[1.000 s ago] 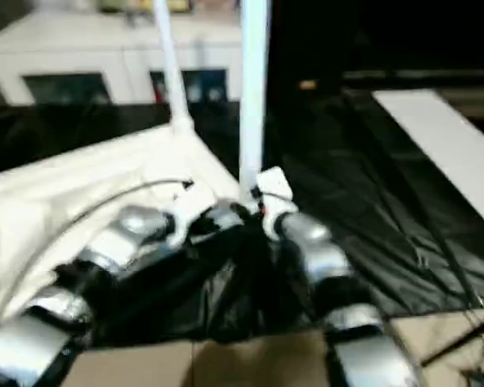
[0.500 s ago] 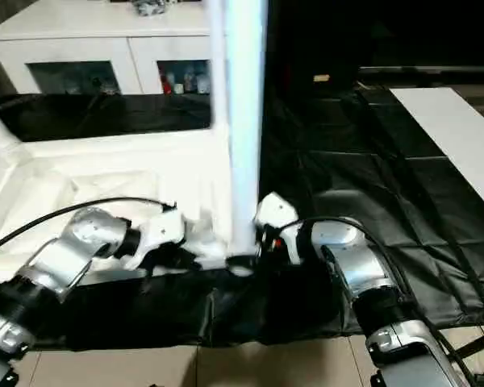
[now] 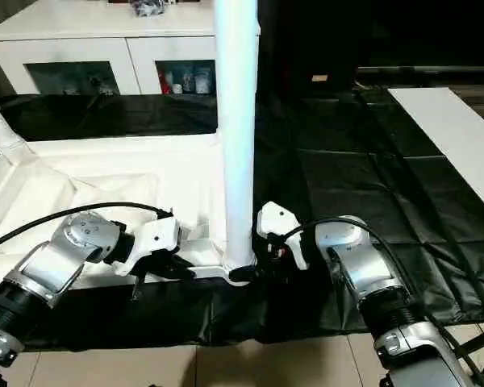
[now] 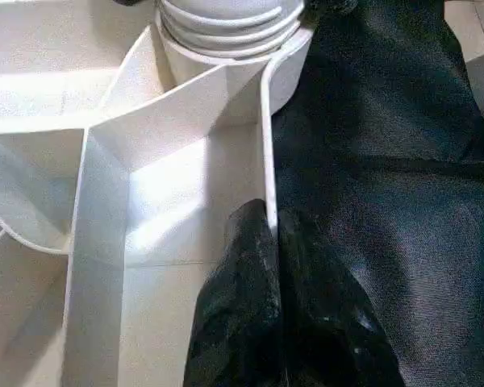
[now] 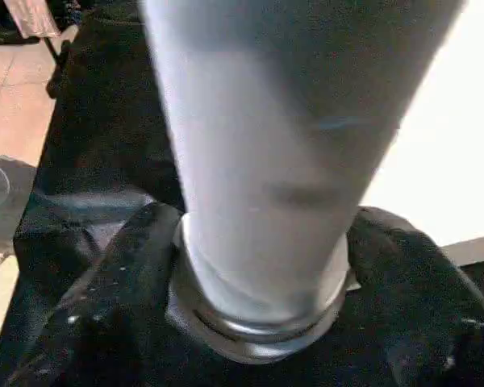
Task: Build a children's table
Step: Rotate leg to tighten
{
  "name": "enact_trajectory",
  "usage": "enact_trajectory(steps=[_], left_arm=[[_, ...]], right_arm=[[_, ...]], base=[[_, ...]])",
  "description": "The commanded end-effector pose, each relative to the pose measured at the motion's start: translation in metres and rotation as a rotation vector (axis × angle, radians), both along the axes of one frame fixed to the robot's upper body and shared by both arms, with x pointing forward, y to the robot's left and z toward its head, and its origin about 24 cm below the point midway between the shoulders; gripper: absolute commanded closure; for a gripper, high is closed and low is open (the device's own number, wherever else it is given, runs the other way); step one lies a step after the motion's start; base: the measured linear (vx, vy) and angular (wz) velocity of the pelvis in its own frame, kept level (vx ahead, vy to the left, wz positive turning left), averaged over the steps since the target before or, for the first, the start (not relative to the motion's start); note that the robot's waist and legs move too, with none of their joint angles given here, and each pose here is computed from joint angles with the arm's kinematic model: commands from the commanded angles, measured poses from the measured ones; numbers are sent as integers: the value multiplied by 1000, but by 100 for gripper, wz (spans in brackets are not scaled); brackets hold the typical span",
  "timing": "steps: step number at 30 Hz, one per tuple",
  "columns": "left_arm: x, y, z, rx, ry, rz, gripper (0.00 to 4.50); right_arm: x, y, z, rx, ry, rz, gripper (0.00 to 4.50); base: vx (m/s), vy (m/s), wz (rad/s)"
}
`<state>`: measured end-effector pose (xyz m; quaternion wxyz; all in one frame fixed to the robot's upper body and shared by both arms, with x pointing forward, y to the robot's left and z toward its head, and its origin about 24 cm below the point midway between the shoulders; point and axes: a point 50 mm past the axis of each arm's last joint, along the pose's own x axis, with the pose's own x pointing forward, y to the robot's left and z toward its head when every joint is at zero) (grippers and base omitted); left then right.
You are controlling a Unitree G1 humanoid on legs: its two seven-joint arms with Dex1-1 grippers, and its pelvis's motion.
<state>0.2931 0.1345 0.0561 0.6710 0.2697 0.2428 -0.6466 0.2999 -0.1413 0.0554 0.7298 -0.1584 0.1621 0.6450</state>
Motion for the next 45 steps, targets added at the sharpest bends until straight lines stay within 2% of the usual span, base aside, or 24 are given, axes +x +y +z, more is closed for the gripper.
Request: enact_trajectory(steps=[1, 8, 13, 16, 18, 23, 25, 29, 33, 35, 36, 37, 40, 42, 43, 45], left_arm=[[-12, 0, -17, 72, 81, -52, 450], [-14, 1, -19, 78, 89, -48, 450], [-14, 3, -21, 84, 91, -29, 450], [-6, -4, -26, 14, 63, 81, 450], [7, -10, -29, -23, 20, 229, 450], [28, -21, -33, -43, -29, 477, 450], [38, -26, -34, -36, -55, 601, 450], [50, -33, -33, -12, -126, 697, 450], [53, -43, -31, -17, -148, 672, 450], [51, -45, -32, -14, -142, 627, 450], [49, -45, -34, -10, -136, 611, 450], [49, -45, -34, -10, -136, 611, 450], [45, -42, -38, 1, -125, 557, 450], [45, -41, -39, 3, -120, 550, 450], [43, -41, -38, 0, -125, 514, 450], [42, -39, -38, 2, -111, 490, 450]], right_arm=[[3, 0, 6, 16, -9, -16, 143], [2, 3, 4, 37, 5, -13, 173], [3, 5, 2, 50, -10, -55, 179], [21, 9, -6, 20, -81, -292, 180], [29, 16, -9, 59, -77, -443, 181], [37, 32, -19, 115, -11, -707, 181], [41, 39, -27, 104, 12, -848, 181], [46, 43, -35, 70, 6, -1057, 181], [46, 54, -36, 38, -25, -1040, 181], [47, 56, -33, 65, -36, -1004, 181], [47, 57, -28, 111, -41, -979, 181], [47, 57, -28, 111, -41, -979, 112], [47, 48, -19, 177, -49, -891, 105], [47, 44, -17, 184, -50, -870, 76], [46, 38, -12, 204, -44, -808, 69], [42, 30, -8, 185, -69, -708, 67]], base=[[0, 0, 0], [0, 0, 0], [0, 0, 0], [0, 0, 0], [-29, 0, -4], [0, 0, 0], [0, 0, 0], [0, 0, 0], [0, 0, 0], [0, 0, 0], [0, 0, 0], [0, 0, 0], [0, 0, 0], [0, 0, 0], [0, 0, 0], [0, 0, 0]])
